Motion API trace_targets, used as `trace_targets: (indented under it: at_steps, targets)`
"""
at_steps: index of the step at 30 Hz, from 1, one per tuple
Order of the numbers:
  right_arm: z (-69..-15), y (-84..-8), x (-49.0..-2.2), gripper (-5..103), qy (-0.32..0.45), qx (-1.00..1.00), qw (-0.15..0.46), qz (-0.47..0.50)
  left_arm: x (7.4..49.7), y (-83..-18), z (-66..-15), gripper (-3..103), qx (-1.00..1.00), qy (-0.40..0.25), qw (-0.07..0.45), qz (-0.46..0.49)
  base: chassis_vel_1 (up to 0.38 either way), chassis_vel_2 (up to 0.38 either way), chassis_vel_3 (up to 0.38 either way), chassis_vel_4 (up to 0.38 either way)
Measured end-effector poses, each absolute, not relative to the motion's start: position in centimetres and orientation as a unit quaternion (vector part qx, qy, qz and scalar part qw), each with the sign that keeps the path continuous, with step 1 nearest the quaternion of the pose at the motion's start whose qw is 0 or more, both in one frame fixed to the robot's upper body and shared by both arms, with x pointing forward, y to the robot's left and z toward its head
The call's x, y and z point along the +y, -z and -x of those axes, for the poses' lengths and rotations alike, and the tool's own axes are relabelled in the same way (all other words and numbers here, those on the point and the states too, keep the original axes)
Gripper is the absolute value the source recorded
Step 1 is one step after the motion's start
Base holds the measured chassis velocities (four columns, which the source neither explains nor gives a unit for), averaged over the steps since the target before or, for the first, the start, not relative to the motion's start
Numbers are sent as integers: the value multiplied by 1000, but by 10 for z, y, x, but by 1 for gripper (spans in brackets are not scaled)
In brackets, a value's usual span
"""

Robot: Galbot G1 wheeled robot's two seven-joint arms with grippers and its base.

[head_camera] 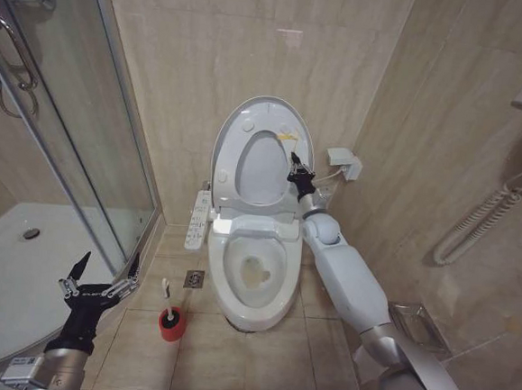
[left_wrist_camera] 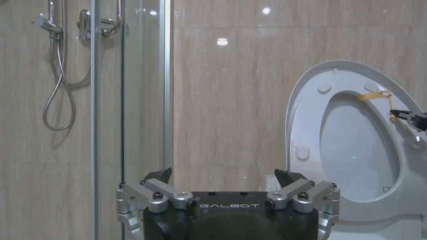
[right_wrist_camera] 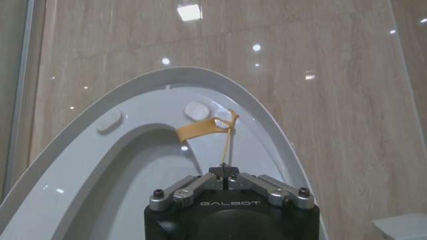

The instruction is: Open the toilet lid, clean the toilet bowl with a toilet brush, close the toilet lid, and flush.

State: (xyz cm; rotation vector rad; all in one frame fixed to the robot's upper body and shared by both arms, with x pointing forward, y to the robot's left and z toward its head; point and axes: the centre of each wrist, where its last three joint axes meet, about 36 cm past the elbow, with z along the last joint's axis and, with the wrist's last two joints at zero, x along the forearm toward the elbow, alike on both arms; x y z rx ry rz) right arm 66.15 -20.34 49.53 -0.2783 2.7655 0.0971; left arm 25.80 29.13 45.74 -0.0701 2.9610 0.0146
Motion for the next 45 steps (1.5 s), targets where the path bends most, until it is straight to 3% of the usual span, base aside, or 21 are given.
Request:
trace_targets:
  at_steps: [45]
  targets:
    - [-671, -498, -204, -1, -15, 980, 173, 97, 291, -457, -258, 100, 996, -5, 90, 24, 0, 0, 0, 0]
